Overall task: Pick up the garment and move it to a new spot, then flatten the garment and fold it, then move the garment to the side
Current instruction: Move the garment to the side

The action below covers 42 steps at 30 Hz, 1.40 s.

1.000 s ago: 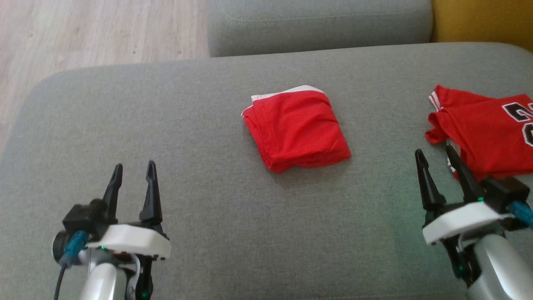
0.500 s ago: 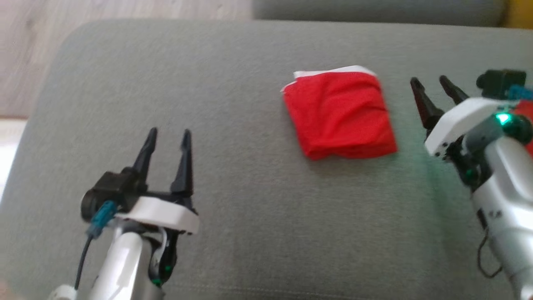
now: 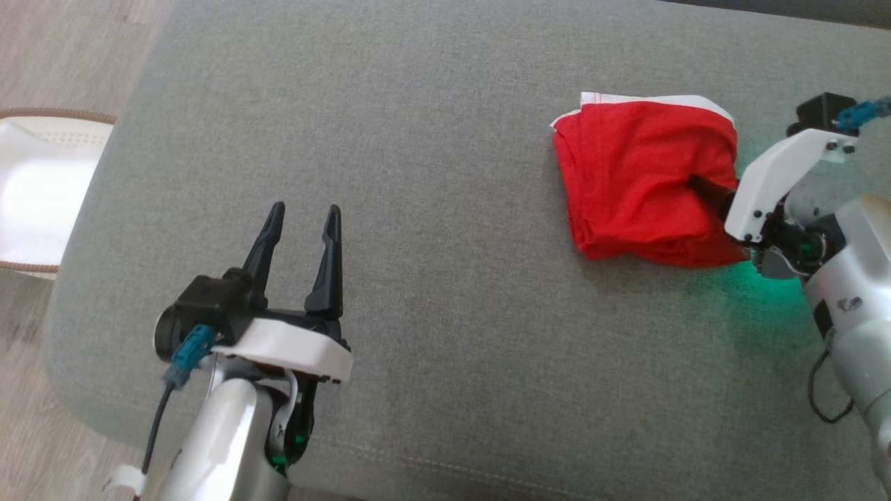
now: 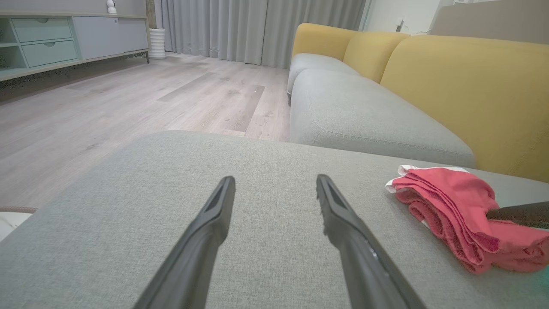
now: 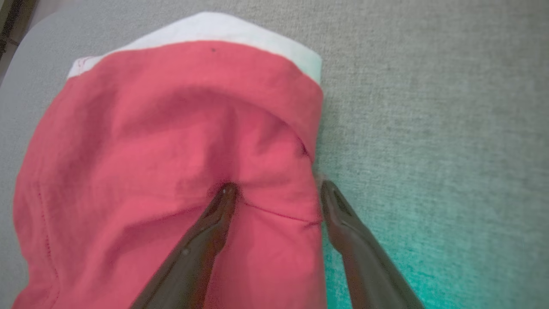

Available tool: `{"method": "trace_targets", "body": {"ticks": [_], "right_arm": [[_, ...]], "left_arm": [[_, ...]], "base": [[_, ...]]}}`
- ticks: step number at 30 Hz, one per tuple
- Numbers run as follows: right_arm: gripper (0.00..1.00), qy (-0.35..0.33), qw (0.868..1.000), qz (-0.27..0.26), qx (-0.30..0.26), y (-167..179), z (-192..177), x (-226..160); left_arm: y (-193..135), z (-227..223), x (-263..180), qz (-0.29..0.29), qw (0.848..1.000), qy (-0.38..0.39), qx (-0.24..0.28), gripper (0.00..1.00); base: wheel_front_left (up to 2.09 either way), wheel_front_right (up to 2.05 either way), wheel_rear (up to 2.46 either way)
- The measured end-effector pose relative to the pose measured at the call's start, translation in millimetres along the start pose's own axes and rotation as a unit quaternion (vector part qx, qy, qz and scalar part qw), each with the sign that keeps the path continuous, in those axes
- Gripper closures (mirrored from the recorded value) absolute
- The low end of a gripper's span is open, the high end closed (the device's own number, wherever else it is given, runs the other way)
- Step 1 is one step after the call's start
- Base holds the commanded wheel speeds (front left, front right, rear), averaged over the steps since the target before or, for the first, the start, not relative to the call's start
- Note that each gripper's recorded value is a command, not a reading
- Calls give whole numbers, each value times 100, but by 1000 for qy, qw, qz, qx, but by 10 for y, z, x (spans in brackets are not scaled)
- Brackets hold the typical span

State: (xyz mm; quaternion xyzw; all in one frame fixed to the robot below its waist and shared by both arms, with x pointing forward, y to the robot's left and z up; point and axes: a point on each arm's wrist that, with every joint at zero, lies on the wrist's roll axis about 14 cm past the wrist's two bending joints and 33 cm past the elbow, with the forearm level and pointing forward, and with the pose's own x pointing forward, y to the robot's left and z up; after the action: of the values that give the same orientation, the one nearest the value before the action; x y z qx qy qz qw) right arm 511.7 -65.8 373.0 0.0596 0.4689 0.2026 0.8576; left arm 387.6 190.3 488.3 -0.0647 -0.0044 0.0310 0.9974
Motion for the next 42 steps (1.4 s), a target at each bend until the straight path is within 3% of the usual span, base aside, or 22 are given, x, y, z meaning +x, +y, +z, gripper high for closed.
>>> {"method": "trace_targets", "body": {"ticks": [1,2,3,4,14,21,30,34,39,42], "right_arm": [[0,2,1000,3,1,19,9,-1],[13,3,1000,5,3,32,2,-6],[62,2,1000,7,4,45,-8,-13],[100,-1,1000,7,2,49,-9,-21],[100,-111,994,8,-5,49,149,-334],[100,-165,986,-32,18,-333,87,-845],[100,-205,971,-99,67,-953,-180,-1420],[100,-210,967,-117,82,-1117,-277,-1540],[100,-182,970,-149,62,-1388,-388,-1560],[100,-169,971,-171,9,-1543,-207,-1629]], "left_arm": [[5,-2,0,2,1000,0,-1,0],[1,4,2,2,1000,-1,-3,0],[-7,10,4,0,1000,-2,-4,0],[-15,14,7,-1,1000,-2,-4,0],[-292,35,72,-44,999,-7,-12,0],[-875,11,179,-134,991,-6,-18,0],[-1643,-112,208,-243,970,10,-30,0],[-1826,-151,225,-267,963,15,-33,0],[-1916,-229,342,-276,960,21,-36,0],[-1897,-336,366,-276,960,34,-36,0]], "base": [[0,0,0],[0,0,0],[0,0,0],[0,0,0],[0,0,0],[0,0,0],[0,0,0],[0,0,0],[0,0,0],[0,0,0]]}}
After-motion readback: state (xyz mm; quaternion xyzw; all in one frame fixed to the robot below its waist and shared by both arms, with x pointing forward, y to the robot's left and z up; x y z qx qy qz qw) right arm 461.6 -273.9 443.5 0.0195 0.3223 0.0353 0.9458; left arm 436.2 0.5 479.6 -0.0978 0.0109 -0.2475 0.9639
